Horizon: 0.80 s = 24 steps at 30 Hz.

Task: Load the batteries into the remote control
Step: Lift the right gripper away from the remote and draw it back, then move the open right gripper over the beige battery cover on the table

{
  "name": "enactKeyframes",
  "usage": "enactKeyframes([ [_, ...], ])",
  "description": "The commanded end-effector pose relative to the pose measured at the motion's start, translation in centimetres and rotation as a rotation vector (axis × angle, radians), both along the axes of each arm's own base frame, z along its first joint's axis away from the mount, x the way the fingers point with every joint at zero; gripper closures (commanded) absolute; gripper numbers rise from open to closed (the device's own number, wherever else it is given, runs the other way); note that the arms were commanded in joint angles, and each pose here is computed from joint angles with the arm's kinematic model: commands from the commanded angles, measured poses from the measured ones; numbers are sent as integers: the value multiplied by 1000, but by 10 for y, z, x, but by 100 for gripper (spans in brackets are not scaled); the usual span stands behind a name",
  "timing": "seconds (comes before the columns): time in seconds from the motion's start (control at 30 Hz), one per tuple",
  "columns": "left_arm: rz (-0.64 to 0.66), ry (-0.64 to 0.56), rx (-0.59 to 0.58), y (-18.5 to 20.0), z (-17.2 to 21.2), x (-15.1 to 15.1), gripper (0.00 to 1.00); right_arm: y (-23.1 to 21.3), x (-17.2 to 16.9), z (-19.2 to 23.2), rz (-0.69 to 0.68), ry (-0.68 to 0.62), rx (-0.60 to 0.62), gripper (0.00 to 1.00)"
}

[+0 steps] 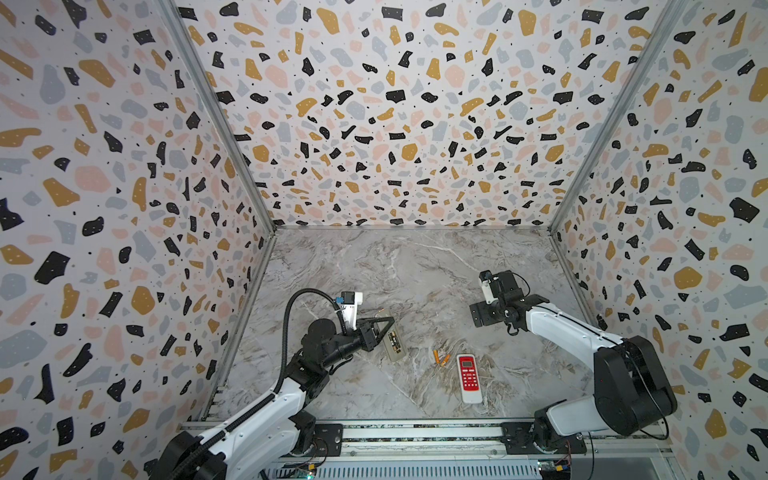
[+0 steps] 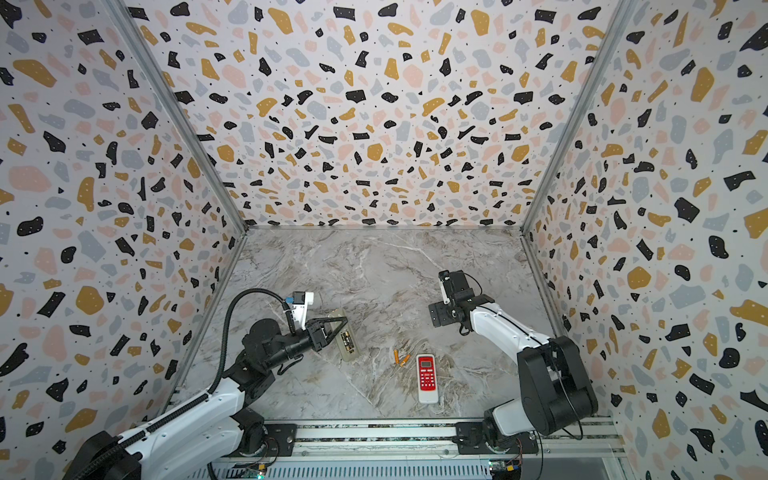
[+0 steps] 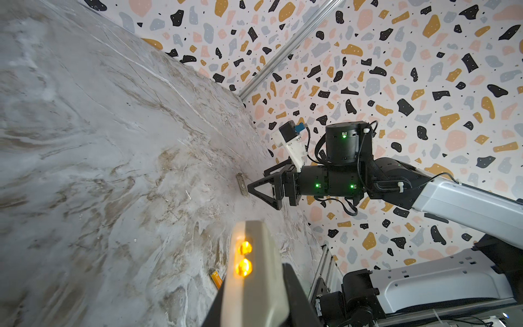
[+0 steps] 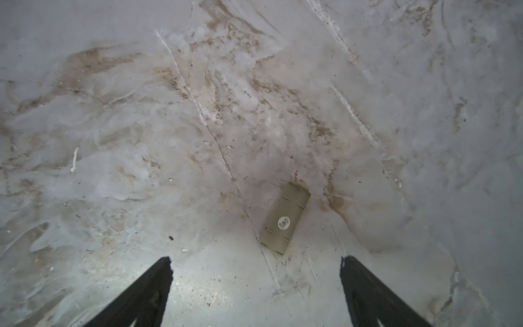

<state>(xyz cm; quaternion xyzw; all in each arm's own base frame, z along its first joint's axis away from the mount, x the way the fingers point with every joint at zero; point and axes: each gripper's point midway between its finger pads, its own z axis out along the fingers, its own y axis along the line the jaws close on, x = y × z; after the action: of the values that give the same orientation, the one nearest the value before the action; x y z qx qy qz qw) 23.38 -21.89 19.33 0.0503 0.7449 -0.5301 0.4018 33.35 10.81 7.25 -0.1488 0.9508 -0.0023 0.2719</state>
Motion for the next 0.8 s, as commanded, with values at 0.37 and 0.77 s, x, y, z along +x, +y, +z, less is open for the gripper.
enactKeyframes([
  [0.37, -1, -94, 13, 1, 9, 3, 100, -7, 23, -23, -19, 64, 6, 17],
  [0.77, -4, -93, 12, 0, 8, 4, 100, -8, 26, -43, -12, 111, 0, 42],
])
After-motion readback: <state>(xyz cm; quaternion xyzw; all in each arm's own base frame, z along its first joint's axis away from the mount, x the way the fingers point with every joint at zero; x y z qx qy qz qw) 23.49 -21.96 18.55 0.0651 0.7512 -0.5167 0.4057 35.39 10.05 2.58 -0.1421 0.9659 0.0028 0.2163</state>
